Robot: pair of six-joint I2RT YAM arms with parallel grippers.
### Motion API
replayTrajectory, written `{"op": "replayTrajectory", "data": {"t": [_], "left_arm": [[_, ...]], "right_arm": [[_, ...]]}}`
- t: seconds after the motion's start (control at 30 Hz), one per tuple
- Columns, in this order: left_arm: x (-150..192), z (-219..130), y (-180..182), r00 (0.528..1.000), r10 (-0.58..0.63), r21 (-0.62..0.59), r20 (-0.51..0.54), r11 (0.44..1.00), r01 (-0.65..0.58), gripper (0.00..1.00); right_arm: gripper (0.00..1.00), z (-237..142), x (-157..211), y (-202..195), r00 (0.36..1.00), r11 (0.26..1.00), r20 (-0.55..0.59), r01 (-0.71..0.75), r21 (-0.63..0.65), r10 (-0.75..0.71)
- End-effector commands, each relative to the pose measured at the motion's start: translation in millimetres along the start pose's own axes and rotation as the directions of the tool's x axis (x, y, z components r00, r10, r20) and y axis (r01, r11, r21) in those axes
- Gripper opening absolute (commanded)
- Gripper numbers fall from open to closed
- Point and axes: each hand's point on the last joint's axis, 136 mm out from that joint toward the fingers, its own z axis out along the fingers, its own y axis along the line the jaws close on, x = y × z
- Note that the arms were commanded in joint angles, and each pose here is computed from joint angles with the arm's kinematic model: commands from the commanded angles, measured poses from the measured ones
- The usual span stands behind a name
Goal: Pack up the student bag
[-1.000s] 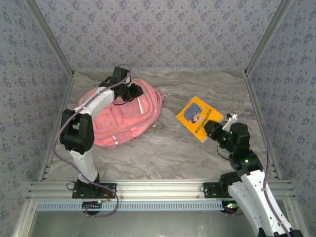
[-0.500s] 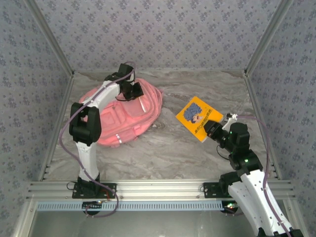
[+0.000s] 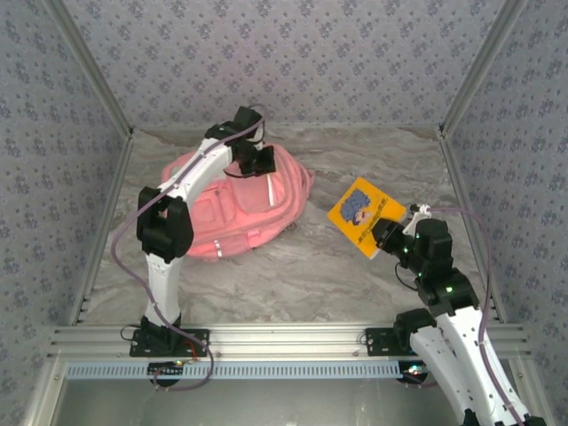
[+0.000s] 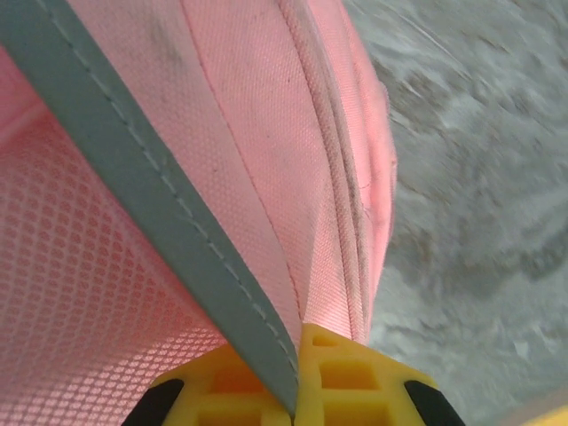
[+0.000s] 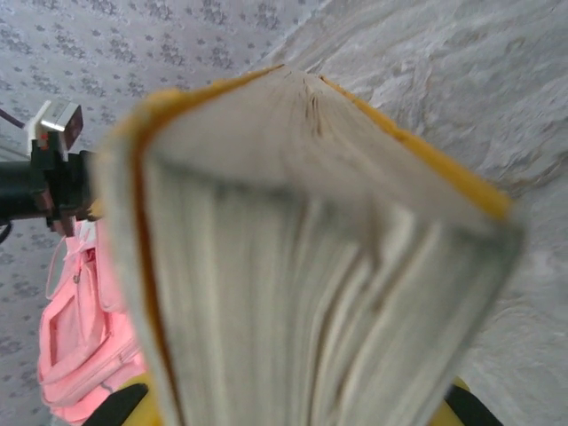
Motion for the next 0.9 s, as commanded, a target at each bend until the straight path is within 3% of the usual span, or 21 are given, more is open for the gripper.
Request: {"op": "replayTrajectory", "data": {"t": [0.0,0.13,0.27,0.37,0.57,0.87], "left_arm": [[22,-32,-70,0.984,0.175,0.159,-0.023,0.973,-0.169,0.00],[47,-73,-101,0.956,0.292,0.254,-0.029,0.927,-0.275,0.00],[62,-123,-110,0.926,0.376,0.296,0.027,0.882,-0.367,0.00],[73,-153,-115,0.900,0.430,0.343,0.077,0.836,-0.429,0.00],[82,-181,-120,0.877,0.467,0.471,0.111,0.752,-0.460,0.00],[64,-249,-134,0.892,0.392,0.675,0.224,0.598,-0.432,0.00]], "right_arm": [[0.00,-21,-34,8,0.991,0.996,0.106,0.071,0.054,-0.077],[0.00,-30,-39,12,0.985,0.988,0.098,0.135,0.075,-0.142],[0.00,-49,-44,9,0.982,0.980,0.097,0.152,0.127,-0.165],[0.00,-57,-39,13,0.983,0.984,0.092,0.149,0.098,-0.158],[0.00,-44,-6,49,0.996,0.982,-0.037,0.078,-0.175,-0.086],[0.00,-31,7,102,0.992,0.850,-0.121,-0.035,-0.526,-0.034]]}}
